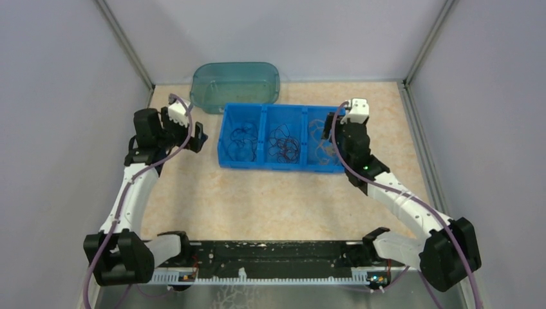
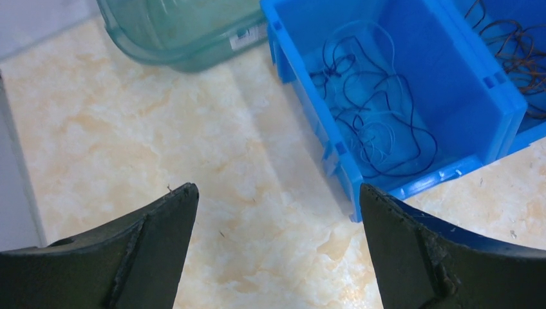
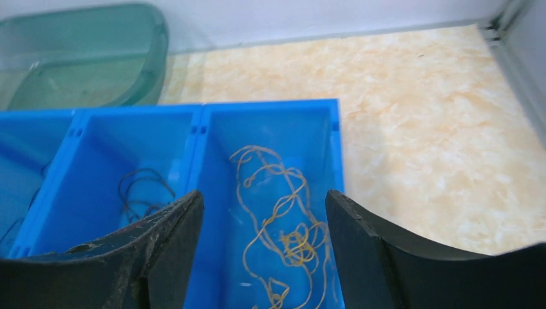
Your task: Untangle the cables
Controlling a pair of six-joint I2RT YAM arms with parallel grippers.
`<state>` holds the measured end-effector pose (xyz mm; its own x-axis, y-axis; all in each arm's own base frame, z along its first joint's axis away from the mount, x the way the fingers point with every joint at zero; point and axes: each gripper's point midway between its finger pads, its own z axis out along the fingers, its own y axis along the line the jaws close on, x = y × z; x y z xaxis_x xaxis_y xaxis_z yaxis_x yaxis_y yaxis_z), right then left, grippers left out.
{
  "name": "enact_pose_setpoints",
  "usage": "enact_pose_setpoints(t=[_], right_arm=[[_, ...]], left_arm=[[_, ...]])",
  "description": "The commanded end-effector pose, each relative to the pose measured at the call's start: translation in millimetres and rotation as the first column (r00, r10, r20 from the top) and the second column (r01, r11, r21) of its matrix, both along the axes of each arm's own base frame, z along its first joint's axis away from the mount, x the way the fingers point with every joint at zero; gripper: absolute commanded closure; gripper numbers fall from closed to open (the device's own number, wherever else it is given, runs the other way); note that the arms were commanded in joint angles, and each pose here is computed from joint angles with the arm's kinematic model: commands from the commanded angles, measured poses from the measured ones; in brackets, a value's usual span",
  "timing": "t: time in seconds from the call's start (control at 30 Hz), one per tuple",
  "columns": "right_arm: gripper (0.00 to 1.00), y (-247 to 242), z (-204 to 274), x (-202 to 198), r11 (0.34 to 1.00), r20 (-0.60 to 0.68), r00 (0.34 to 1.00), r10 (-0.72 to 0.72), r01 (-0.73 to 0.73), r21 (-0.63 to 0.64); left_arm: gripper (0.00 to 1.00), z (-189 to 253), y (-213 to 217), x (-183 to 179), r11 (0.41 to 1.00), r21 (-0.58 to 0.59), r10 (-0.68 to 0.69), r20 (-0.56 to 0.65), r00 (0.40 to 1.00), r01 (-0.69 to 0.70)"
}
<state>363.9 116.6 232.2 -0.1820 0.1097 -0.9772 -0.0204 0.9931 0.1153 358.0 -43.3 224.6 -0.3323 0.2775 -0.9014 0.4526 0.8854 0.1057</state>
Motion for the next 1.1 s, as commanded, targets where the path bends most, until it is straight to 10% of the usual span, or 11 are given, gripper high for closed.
enact_pose_setpoints(t=[0.0, 0.43, 0.5, 0.63, 1.07], right_arm=[[0.29, -47, 21, -6, 0.98, 0.085, 0.976, -0.2, 0.199, 0.026], [0.2, -177, -70, -59, 0.762, 0.091, 0.759, -0.645, 0.632, 0.139], [0.01, -188, -76, -64, 0.746, 0.119, 0.739, -0.663, 0.64, 0.183], [0.01, -201, -95, -68, 0.725, 0.123, 0.715, -0.688, 0.68, 0.109], [0.01, -148, -121, -9, 0.935, 0.167, 0.932, -0.322, 0.341, -0.097]], left_arm=[[0.0, -28, 2, 5, 0.997, -0.061, 0.049, 0.004, 0.999, -0.048], [0.0, -112, -2, 5, 0.967, -0.232, 0.142, 0.171, 0.975, -0.1], [0.0, -110, 0, 1, 0.964, -0.248, 0.162, 0.247, 0.955, -0.099], [0.0, -110, 0, -8, 0.969, -0.237, 0.155, 0.359, 0.92, -0.071], [0.0, -122, 4, 10, 0.967, -0.238, 0.171, 0.347, 0.922, -0.09]])
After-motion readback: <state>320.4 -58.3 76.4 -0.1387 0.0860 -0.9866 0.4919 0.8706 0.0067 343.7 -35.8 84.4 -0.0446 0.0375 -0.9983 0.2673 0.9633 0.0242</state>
